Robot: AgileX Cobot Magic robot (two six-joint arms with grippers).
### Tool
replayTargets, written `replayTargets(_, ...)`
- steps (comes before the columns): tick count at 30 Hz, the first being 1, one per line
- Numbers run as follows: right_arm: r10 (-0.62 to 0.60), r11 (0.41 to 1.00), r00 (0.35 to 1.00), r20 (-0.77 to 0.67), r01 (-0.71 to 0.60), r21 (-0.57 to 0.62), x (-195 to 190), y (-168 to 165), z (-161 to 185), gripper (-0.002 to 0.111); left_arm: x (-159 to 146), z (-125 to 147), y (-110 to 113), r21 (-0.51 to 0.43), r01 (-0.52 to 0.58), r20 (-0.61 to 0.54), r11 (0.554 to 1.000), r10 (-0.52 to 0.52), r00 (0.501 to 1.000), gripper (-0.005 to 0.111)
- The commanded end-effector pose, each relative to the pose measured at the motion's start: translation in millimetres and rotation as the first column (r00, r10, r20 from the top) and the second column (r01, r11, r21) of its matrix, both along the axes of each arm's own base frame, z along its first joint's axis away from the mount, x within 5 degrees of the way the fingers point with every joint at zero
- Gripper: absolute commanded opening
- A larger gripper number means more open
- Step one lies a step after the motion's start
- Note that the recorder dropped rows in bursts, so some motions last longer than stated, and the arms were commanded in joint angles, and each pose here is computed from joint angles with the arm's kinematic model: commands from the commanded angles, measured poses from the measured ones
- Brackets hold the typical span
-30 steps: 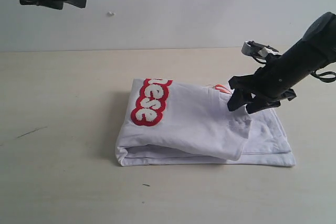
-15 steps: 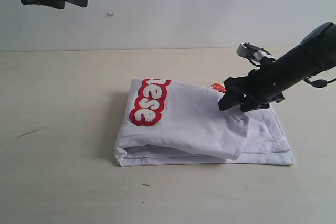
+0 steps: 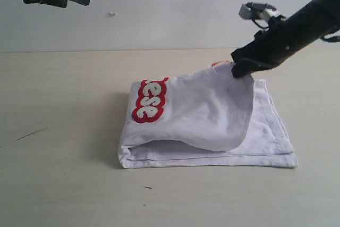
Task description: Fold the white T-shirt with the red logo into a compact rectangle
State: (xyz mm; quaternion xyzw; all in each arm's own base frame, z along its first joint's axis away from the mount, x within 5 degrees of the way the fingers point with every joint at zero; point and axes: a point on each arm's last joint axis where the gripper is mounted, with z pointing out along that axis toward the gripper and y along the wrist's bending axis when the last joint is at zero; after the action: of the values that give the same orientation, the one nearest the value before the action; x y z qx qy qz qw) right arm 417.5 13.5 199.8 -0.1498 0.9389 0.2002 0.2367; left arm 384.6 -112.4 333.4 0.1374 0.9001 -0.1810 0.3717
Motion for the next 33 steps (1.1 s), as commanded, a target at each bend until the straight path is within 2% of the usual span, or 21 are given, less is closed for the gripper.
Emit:
replayTargets(1,-0.037,0.990,0.992,0.122,0.052,-0.130,-13,-10,60,0.000,2,0,0,-0.011,-0.008,0.016,1.000,0.008,1.000,0.054)
replayTargets(5,-0.104,0.959,0.989,0.105,0.128,-0.253,-25,-22,77,0.000,2,0,0,-0.009,-0.007,0.018,1.000,0.007,1.000,0.054)
replayTargets(9,-0.155,0.926,0.986,0.055,0.164,-0.340,-29,-31,73,0.000,2,0,0,-0.009,-0.007,0.018,1.000,0.007,1.000,0.054)
replayTargets(12,-0.221,0.878,0.975,0.036,0.215,-0.427,-31,-41,71,0.000,2,-1,0,-0.012,-0.006,0.016,1.000,0.006,1.000,0.054)
replayTargets(15,-0.198,0.864,0.979,0.046,0.197,-0.464,-30,-39,78,0.000,-2,-13,-17,-0.052,0.124,0.009,0.991,-0.123,0.992,0.054)
replayTargets(19,-0.278,0.750,0.960,0.028,0.235,-0.619,-35,-53,93,0.000,-2,-24,-34,-0.066,0.184,-0.001,0.981,-0.184,0.983,0.054)
replayTargets(21,-0.344,0.683,0.937,0.062,0.295,-0.668,-36,-62,98,0.000,-2,-26,-36,-0.063,0.190,-0.004,0.980,-0.190,0.982,0.054)
replayTargets(23,-0.388,0.649,0.918,0.082,0.336,-0.682,-36,-65,98,0.000,-2,-25,-36,-0.065,0.188,0.000,0.980,-0.189,0.982,0.054)
replayTargets(24,-0.391,0.651,0.917,0.075,0.333,-0.683,-36,-65,96,0.000,-2,-25,-36,-0.065,0.188,0.000,0.980,-0.189,0.982,0.054)
replayTargets(29,-0.355,0.743,0.933,-0.054,0.247,-0.622,-26,-55,65,0.000,-1,-25,-36,-0.065,0.187,0.001,0.980,-0.188,0.982,0.054)
replayTargets(33,-0.353,0.738,0.929,-0.111,0.203,-0.644,-20,-56,46,0.003,-2,-25,-36,-0.065,0.188,-0.001,0.980,-0.189,0.982,0.054)
